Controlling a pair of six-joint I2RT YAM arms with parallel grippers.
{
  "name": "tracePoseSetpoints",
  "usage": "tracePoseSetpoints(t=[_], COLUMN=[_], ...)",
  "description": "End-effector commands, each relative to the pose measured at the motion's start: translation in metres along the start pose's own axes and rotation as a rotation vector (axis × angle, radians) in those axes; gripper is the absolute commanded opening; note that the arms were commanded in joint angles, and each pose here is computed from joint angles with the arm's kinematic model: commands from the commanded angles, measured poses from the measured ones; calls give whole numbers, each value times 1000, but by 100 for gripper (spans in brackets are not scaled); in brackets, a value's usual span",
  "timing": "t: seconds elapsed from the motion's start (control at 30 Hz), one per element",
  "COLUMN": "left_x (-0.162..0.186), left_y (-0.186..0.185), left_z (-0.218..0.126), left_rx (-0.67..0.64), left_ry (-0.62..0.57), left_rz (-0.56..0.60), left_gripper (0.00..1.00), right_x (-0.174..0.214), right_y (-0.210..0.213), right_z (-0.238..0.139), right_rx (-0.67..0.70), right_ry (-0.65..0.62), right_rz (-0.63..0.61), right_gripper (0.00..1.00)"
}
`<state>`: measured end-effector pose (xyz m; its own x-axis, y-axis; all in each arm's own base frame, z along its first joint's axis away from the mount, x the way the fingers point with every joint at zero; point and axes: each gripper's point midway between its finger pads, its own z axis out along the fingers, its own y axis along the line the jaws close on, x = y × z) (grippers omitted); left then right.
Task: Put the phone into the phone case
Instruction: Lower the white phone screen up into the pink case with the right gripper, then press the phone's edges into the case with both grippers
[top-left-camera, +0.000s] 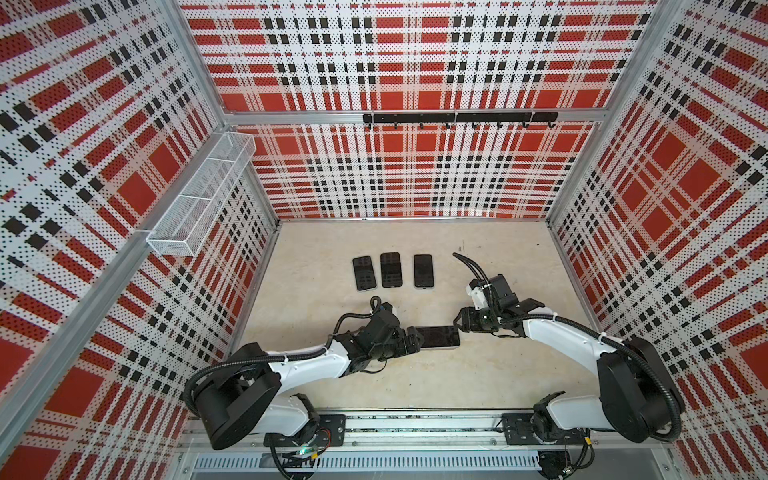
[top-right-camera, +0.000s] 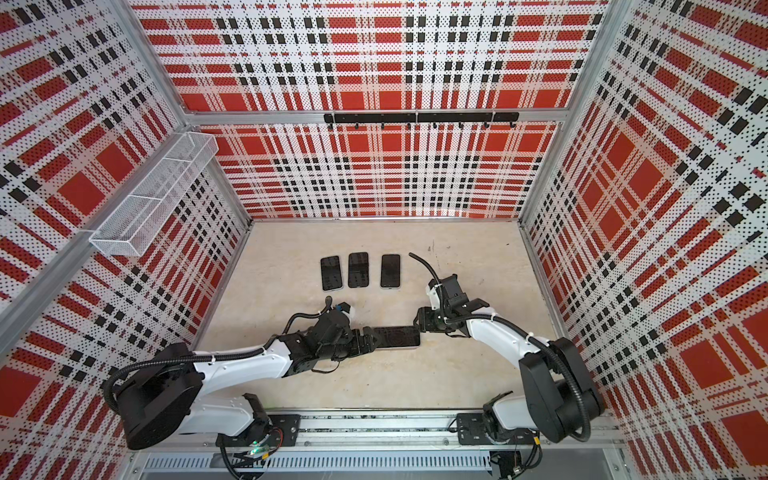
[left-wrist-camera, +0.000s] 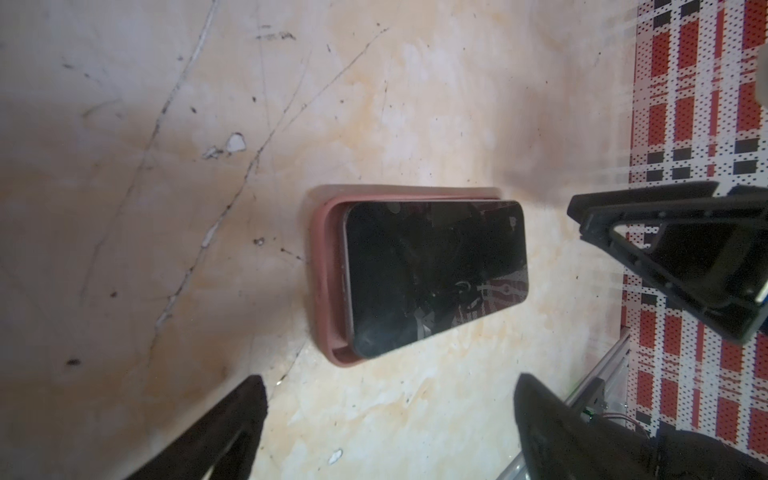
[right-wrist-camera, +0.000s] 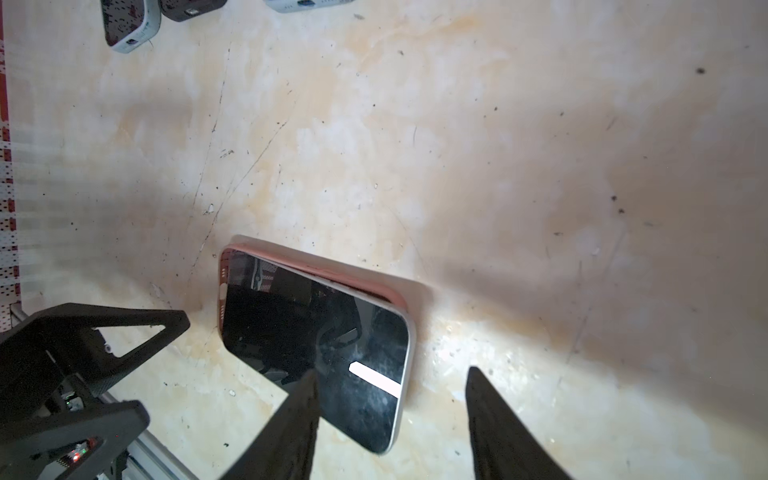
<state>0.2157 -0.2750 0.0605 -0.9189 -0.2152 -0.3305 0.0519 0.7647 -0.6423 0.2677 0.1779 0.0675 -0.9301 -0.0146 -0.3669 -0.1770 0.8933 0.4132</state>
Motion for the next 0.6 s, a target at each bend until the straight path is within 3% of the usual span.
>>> tracePoseSetpoints(t=[0.0,0.37,0.57], left_x=[-3,-1,0], left_y=[-7,-10,-10], left_z=[3,21,28], left_rx=[23,30,29], left_ry=[-21,14,24], left_rz=[-4,-22,-25], left_gripper=[93,79,74], right_x=[14,33,35], right_y=[-7,11,16], right_z=[-2,18,30], right_rx=[12,-159,-213], right_ry=[11,63,74], right_rz=[11,20,19], right_gripper=[55,54,40])
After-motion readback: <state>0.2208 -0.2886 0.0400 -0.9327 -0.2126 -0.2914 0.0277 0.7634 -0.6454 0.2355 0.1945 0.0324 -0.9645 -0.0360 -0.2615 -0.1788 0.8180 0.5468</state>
